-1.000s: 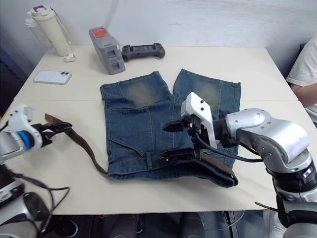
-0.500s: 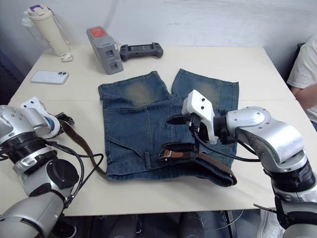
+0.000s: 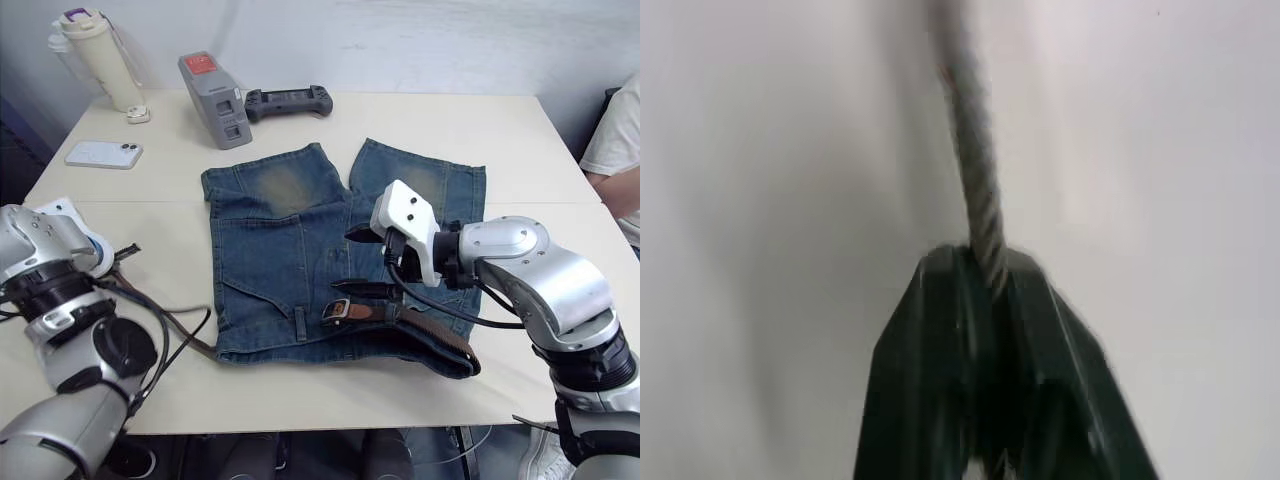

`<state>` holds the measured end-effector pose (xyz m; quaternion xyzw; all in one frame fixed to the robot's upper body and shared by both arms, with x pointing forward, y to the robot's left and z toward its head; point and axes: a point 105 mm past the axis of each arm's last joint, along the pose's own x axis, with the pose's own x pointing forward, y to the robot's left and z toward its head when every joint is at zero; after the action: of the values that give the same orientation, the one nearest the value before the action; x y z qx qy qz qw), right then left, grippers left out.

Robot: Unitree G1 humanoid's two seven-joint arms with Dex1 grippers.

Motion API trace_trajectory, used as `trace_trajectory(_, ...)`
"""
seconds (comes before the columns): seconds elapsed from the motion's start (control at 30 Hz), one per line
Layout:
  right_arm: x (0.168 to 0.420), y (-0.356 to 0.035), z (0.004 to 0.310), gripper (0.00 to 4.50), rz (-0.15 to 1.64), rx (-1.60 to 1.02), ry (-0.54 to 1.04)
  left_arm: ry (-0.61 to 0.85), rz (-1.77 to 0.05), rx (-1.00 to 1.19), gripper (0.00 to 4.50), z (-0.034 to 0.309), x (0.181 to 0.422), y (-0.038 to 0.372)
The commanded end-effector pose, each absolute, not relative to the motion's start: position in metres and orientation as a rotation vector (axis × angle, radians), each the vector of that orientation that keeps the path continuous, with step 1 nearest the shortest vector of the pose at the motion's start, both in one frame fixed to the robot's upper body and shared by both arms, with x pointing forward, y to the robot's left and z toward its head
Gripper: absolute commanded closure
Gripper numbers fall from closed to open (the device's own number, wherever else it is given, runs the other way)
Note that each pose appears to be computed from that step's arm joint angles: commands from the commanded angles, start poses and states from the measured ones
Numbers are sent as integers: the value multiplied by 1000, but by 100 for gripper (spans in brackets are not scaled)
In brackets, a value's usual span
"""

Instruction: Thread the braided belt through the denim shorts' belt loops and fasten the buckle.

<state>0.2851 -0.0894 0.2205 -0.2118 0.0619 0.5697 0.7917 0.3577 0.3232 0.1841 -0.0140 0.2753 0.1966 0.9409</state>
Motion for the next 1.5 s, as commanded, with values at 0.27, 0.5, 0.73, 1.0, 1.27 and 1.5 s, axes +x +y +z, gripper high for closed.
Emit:
trace_trajectory(0.27,287,-96,233,0,1193,-486,73,56,-556,654,448,250,345,204)
trace_trajectory(0.5,292,-98,232,0,1158,-673,2,-12,-1026,1054,448,220,313,162)
trace_trajectory(0.73,293,-72,227,0,1202,-923,-126,-153,-1228,1186,448,216,316,123)
trace_trajectory(1.0,293,-45,233,0,1221,-900,-209,-217,-1300,1255,448,210,318,108)
trace_trajectory(1.27,292,-45,226,219,1229,-870,-169,-249,-1280,1195,450,217,319,101)
trace_trajectory(1.5,293,-45,226,441,1218,-850,-170,-202,-1282,1099,450,213,316,105)
